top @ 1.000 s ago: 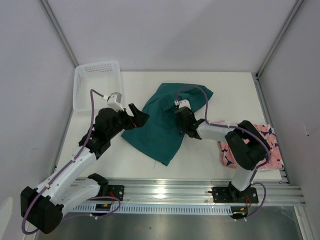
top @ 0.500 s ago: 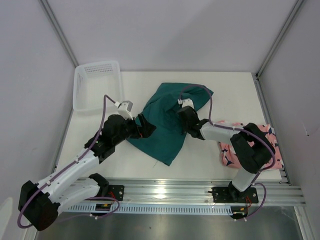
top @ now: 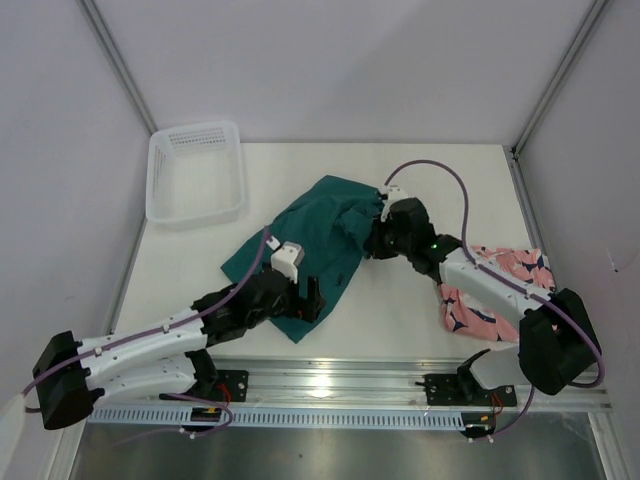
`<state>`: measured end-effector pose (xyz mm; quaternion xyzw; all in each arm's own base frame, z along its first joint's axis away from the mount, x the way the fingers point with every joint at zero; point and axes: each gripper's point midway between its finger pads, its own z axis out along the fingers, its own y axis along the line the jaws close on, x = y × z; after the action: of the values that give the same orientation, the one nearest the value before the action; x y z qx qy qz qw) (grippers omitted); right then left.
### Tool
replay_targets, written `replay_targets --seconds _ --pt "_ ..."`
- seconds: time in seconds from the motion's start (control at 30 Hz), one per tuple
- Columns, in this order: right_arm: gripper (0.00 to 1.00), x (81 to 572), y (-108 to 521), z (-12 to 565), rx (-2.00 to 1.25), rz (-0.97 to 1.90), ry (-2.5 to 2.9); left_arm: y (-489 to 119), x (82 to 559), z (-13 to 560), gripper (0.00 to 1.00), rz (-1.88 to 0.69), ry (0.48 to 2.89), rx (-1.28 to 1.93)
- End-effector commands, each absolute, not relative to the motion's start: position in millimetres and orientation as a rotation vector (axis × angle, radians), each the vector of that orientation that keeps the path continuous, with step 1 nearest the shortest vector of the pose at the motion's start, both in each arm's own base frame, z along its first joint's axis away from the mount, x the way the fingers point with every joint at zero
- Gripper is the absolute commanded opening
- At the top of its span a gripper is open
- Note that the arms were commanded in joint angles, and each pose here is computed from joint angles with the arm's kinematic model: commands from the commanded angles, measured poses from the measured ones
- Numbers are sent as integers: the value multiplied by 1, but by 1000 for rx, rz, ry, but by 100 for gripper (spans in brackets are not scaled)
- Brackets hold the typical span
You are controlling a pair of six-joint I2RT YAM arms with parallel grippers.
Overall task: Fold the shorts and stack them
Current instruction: Flatten the shorts out
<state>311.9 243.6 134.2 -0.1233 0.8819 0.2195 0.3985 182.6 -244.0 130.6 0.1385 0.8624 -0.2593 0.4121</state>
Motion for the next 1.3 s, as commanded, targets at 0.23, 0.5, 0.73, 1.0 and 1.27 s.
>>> replay_targets --seconds 0.23,0.5,0.73,1.0,1.27 --pt "0 333 201 178 -160 994 2351 -225 168 97 98 -312 2228 410" --pt "0 341 202 181 -149 1039 2357 -242 151 86 95 -230 2210 591" --pt "0 340 202 177 -143 1052 2362 -269 143 77 79 -182 2175 752" --pt "0 339 203 178 -152 1060 2358 -271 151 57 78 -8 2229 773" --pt "0 339 203 177 -153 1062 2359 -261 157 41 70 -49 2324 723"
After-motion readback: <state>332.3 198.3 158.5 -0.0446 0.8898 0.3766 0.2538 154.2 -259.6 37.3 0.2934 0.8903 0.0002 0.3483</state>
